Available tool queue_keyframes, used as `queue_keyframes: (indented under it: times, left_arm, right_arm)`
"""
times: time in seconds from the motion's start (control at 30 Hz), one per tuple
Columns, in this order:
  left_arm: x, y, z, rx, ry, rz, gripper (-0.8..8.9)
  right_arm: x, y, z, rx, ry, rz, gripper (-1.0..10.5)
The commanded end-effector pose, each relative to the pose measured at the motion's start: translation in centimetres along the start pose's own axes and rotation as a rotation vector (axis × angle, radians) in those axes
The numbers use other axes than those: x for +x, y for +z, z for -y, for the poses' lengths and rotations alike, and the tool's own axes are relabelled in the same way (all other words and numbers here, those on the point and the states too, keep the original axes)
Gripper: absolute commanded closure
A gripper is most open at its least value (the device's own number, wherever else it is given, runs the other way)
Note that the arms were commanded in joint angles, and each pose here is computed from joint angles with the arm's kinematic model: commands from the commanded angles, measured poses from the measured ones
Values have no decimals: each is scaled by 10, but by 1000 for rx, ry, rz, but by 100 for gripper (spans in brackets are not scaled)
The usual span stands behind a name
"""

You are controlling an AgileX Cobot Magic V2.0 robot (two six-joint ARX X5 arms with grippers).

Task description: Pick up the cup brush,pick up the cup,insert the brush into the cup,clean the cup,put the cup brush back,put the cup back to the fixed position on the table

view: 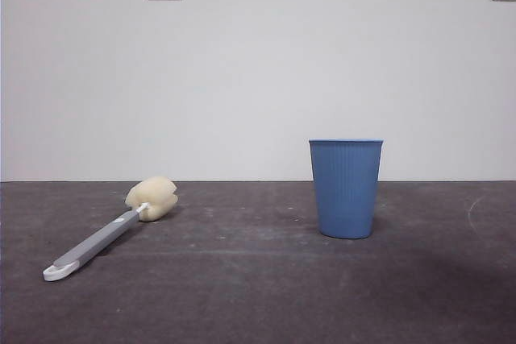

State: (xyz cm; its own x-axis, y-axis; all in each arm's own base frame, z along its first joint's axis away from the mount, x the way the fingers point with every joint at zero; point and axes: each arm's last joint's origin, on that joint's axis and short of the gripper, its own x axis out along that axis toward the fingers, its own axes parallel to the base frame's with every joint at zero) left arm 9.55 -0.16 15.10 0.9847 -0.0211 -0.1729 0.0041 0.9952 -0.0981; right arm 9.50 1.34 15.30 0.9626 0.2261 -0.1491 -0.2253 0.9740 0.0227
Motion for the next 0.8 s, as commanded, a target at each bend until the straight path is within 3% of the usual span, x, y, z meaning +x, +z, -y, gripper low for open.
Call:
queue_keyframes:
  times: [0.03, 0.1, 0.27, 0.57, 0.8]
  left_arm:
    - [1, -4, -1, -14, 2, -6, 817]
    - [1, -3, 0, -38, -10, -5, 819]
    - [-4, 9, 3, -118, -68, 0, 819]
    - [-28, 58, 8, -144, -89, 21, 819]
    - [-45, 100, 15, -148, -163, -79, 819]
  right_arm:
    - [1, -3, 0, 8, -5, 2, 945]
    - [1, -1, 0, 38, 2, 15, 947]
    - [-2, 9, 0, 216, 7, 48, 957]
    - [-11, 52, -3, 220, 59, 97, 958]
    - [-10, 99, -6, 207, 158, -47, 958]
